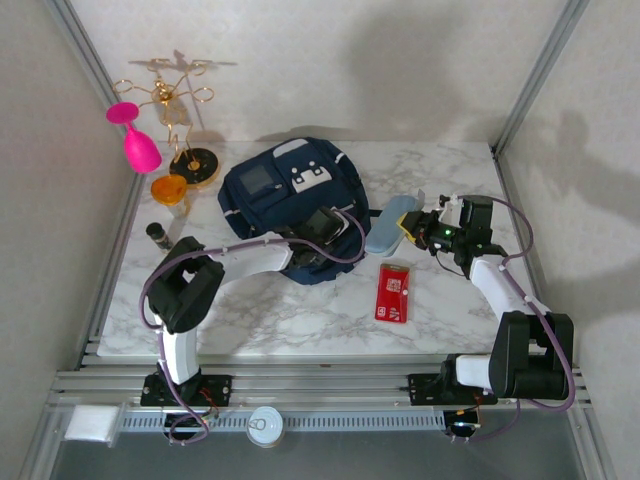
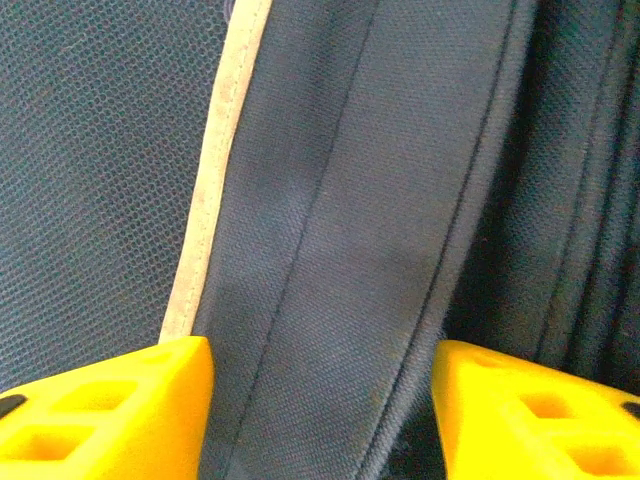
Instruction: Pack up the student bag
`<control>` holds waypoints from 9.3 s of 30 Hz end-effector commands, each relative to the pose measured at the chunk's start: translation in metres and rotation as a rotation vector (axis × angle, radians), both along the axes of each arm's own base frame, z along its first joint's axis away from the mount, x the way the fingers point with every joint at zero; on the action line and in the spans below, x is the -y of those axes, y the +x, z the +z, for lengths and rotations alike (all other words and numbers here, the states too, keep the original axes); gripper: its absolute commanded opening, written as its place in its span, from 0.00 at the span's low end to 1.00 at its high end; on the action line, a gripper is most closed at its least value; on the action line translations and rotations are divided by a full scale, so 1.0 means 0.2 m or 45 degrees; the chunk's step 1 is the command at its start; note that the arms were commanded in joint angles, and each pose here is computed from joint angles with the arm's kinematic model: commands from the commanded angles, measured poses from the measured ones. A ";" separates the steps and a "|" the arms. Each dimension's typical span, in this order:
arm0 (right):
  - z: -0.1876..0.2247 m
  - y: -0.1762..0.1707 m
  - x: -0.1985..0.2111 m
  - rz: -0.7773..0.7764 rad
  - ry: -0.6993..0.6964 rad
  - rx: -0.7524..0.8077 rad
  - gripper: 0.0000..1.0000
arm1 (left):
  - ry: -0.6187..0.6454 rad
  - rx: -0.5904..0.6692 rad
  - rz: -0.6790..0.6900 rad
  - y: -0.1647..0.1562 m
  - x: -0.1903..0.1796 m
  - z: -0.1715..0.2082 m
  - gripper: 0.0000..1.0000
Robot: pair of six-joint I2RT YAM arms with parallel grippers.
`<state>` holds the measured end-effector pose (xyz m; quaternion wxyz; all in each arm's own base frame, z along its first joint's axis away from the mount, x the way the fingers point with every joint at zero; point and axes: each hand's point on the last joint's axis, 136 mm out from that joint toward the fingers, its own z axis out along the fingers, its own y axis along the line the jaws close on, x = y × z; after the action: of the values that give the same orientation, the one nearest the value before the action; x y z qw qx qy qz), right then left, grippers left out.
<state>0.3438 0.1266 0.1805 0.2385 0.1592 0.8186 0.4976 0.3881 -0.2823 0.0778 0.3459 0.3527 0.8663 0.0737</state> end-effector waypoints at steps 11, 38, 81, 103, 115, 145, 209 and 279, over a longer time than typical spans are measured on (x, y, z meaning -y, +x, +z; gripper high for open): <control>0.02 0.01 -0.01 0.015 -0.023 0.021 0.24 | -0.001 -0.013 -0.014 0.08 0.01 0.06 0.10; -0.05 0.36 -0.63 0.103 0.068 0.070 0.30 | -0.643 0.168 0.331 -0.05 0.09 1.15 0.00; -0.24 0.14 -0.46 0.042 -0.261 0.015 0.26 | -0.997 0.027 0.517 -0.04 0.13 1.02 0.00; -0.26 0.12 -1.07 0.395 0.031 0.009 0.09 | -1.332 -0.046 0.621 -0.09 0.25 1.09 0.00; -0.27 0.00 -0.49 0.223 -0.209 -0.003 0.21 | -1.391 -0.045 0.745 0.00 0.34 0.97 0.00; -0.15 -0.24 -0.66 0.150 -0.908 0.069 0.51 | -1.566 -0.123 1.008 -0.11 -0.41 0.58 0.55; -0.56 0.07 -1.25 0.149 -1.164 0.272 0.32 | -1.455 -0.187 1.385 -0.02 -0.75 -0.20 0.55; -0.39 -0.33 -0.39 0.164 -1.428 0.096 0.00 | -1.602 -0.145 1.308 0.17 -0.61 0.25 0.00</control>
<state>0.2883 0.2638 0.1091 0.3064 -0.0912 0.9436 0.0867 0.3914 -0.2310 0.1119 0.2747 -0.3258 0.8193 -0.3836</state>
